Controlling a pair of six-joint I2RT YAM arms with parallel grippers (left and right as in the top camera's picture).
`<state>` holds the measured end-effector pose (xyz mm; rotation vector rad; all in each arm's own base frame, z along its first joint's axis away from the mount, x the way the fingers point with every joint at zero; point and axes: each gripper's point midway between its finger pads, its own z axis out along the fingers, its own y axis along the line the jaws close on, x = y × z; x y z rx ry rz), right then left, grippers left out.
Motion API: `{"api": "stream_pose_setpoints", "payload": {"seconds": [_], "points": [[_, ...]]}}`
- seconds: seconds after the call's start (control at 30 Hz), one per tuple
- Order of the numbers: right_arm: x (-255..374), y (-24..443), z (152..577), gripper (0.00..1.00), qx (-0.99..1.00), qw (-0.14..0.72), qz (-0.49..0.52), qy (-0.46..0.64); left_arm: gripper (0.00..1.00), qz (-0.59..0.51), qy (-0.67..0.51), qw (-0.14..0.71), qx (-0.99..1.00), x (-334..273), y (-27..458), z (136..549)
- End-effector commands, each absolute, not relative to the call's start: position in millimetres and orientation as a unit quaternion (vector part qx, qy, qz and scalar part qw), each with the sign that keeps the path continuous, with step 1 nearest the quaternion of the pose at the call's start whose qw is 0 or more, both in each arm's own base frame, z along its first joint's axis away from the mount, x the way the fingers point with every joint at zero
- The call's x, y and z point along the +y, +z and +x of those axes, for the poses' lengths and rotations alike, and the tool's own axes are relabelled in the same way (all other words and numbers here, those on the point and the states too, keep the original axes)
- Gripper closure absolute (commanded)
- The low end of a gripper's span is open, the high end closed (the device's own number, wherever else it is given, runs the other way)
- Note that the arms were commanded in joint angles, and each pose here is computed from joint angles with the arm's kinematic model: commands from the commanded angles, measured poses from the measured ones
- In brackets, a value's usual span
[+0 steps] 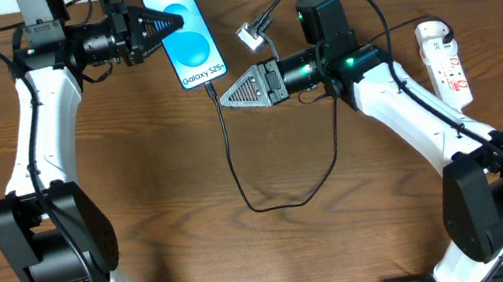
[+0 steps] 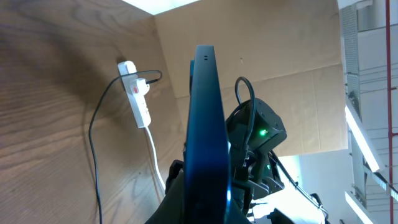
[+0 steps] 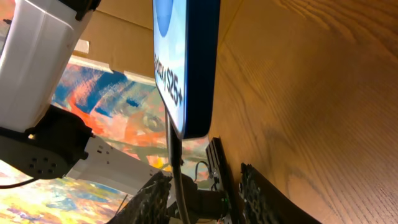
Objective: Plug charger to phone and switch on socket
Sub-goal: 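Lower the phone flat onto the table with the left gripper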
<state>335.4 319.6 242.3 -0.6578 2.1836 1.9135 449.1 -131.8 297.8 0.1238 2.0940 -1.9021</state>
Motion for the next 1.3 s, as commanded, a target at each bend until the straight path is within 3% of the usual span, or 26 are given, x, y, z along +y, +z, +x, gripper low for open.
{"api": "stream_pose_setpoints", "payload": {"seconds": [0.0, 0.23, 0.6, 0.87, 1.27], "points": [[319, 248, 336, 0.62, 0.725, 0.097, -0.235, 0.640, 0.93, 0.074, -0.674, 0.166, 0.716, -130, 313, 438], [311, 214, 339, 0.60, 0.778, 0.093, -0.205, 0.587, 0.93, 0.058, -0.649, 0.182, 0.736, -128, 291, 445], [274, 145, 342, 0.60, 0.891, 0.074, -0.137, 0.426, 0.93, -0.030, -0.578, 0.145, 0.802, -120, 187, 436], [253, 122, 337, 0.60, 0.926, 0.058, -0.118, 0.355, 0.92, -0.082, -0.511, 0.106, 0.849, -112, 108, 421], [239, 110, 330, 0.62, 0.943, 0.042, -0.108, 0.313, 0.93, -0.104, -0.476, 0.061, 0.871, -111, 50, 413]]}}
